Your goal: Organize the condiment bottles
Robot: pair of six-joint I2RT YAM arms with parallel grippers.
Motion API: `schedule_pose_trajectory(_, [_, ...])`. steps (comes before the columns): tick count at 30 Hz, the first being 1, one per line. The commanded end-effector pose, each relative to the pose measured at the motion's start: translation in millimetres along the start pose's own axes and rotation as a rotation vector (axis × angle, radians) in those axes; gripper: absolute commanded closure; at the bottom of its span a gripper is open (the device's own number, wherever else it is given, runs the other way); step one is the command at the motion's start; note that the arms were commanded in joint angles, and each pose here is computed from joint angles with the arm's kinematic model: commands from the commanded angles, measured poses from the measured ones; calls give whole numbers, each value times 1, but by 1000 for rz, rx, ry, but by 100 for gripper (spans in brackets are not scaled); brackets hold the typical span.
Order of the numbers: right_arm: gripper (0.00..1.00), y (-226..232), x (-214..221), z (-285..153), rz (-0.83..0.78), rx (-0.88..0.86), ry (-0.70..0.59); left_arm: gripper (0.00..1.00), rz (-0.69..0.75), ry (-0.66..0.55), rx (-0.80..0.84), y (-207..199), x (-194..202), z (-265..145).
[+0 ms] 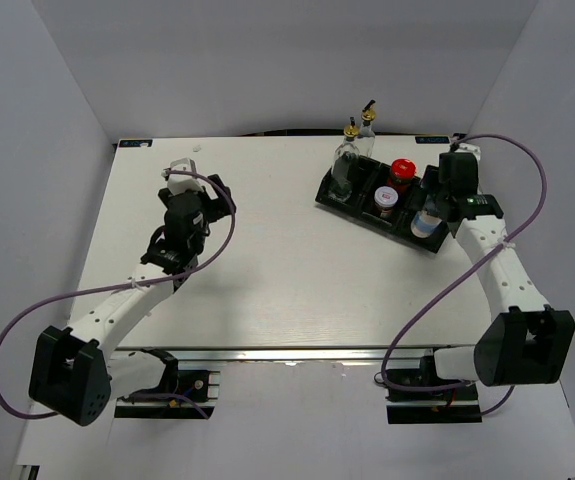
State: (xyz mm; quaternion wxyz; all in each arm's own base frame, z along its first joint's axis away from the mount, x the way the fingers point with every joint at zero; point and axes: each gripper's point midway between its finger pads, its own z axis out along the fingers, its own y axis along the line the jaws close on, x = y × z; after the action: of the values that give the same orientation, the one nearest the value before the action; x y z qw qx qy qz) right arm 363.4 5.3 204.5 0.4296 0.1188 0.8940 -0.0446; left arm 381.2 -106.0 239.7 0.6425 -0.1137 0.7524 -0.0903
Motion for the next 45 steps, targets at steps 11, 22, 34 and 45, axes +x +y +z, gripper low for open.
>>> schedule_pose_trajectory(11, [84,-11,-66,51,5,-5,-144,2,21,-23,-61,9,-6,21])
schedule_pose_trajectory(22, [72,5,-30,92,-2,-59,-25,2,20,-16,-290,62,-11,16])
schedule_pose_trajectory(34, [11,-9,-19,80,28,25,66,2,13,-25,-440,102,-19,-13])
schedule_pose_trajectory(45, [11,-35,-18,-15,122,65,-29,2,-84,-122,-449,108,-51,-51])
